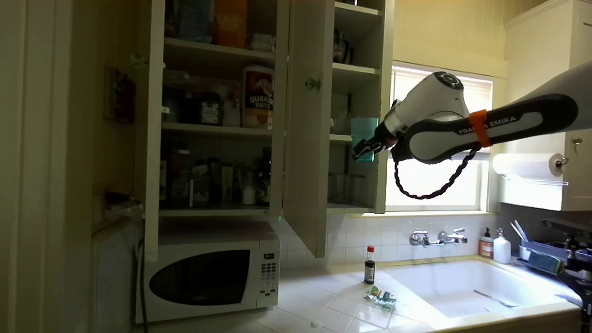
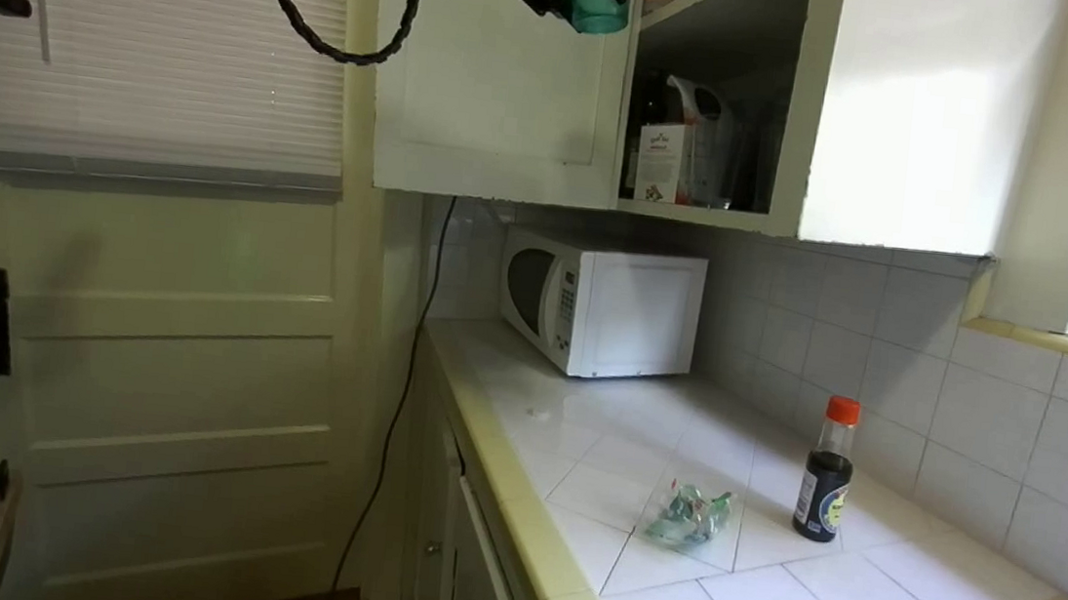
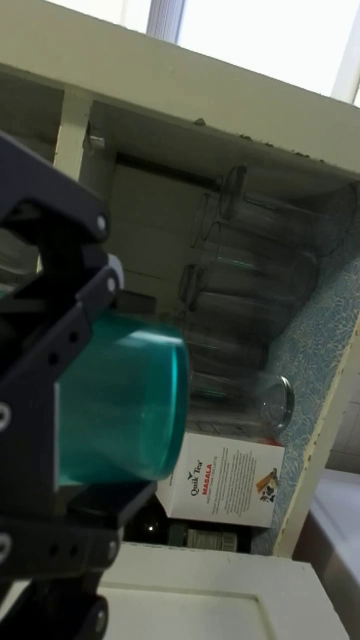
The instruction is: Put the cup inside the cupboard
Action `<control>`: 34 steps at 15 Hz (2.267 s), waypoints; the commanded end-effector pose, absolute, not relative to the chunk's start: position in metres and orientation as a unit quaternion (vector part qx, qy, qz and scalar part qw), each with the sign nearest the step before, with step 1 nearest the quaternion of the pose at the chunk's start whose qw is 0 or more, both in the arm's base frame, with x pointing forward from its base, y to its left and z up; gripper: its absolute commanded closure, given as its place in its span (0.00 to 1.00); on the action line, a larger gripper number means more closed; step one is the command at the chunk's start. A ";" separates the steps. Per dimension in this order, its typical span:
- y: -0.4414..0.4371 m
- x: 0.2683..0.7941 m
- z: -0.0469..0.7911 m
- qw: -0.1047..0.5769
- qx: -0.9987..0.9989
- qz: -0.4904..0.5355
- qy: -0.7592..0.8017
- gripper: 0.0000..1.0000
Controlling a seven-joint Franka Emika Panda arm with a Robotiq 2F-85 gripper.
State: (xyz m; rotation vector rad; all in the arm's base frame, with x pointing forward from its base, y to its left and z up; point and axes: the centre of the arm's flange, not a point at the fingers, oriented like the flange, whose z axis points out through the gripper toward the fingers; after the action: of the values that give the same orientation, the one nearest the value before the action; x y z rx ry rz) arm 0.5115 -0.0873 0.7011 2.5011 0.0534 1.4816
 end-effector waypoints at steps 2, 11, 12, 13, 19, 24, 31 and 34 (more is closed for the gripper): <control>-0.109 0.506 0.723 0.156 0.844 0.513 -0.006 0.46; -0.238 0.531 0.840 0.174 0.828 0.528 0.073 0.46; -0.239 0.538 0.843 0.160 0.829 0.529 0.085 0.46; -0.235 0.543 0.848 0.144 0.833 0.525 0.097 0.46; -0.213 0.519 0.836 0.096 0.829 0.543 0.093 0.21; -0.211 0.547 0.834 0.111 0.835 0.538 0.008 0.46; -0.188 0.602 0.837 0.124 0.844 0.519 -0.049 0.46; -0.181 0.620 0.842 0.123 0.841 0.522 -0.070 0.46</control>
State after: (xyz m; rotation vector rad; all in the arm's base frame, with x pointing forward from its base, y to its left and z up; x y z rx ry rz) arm 0.5872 -0.1749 0.8186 2.4564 -0.1175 1.5266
